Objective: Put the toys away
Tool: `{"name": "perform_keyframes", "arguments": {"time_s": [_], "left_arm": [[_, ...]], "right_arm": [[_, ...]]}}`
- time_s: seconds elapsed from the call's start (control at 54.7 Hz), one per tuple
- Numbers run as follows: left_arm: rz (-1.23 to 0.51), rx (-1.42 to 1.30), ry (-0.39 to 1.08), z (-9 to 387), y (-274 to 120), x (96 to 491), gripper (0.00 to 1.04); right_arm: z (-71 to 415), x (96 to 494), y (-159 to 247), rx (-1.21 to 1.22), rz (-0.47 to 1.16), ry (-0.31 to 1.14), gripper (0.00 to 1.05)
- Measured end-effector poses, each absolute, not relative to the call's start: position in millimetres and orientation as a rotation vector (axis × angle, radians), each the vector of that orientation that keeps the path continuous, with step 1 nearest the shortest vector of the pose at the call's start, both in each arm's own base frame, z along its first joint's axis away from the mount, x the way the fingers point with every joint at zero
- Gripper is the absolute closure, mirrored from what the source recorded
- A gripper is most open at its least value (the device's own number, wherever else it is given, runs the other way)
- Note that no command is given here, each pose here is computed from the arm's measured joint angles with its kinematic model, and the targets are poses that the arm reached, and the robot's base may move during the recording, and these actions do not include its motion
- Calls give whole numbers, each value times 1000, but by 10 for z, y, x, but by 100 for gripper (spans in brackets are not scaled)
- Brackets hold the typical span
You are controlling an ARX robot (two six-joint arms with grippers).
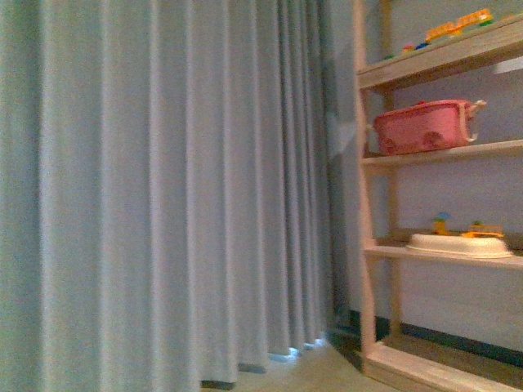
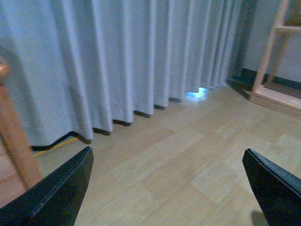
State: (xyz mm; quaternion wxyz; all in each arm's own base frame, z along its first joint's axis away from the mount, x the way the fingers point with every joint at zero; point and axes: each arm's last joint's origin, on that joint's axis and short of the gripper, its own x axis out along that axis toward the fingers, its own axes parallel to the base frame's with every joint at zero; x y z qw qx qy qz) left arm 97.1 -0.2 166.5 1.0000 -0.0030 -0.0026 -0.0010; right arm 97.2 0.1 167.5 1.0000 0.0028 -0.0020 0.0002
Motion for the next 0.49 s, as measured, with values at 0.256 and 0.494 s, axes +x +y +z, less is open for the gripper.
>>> {"name": "perform_keyframes", "arguments": {"time_s": [0.256, 0.494], "left_arm": [[-2, -6, -6, 1665, -2, 971, 6], [-1, -6, -6, 1665, -2, 971, 6]], "right_arm": [[1675, 972, 1, 6, 0, -4, 98], [1675, 972, 0, 6, -1, -4, 98]]}}
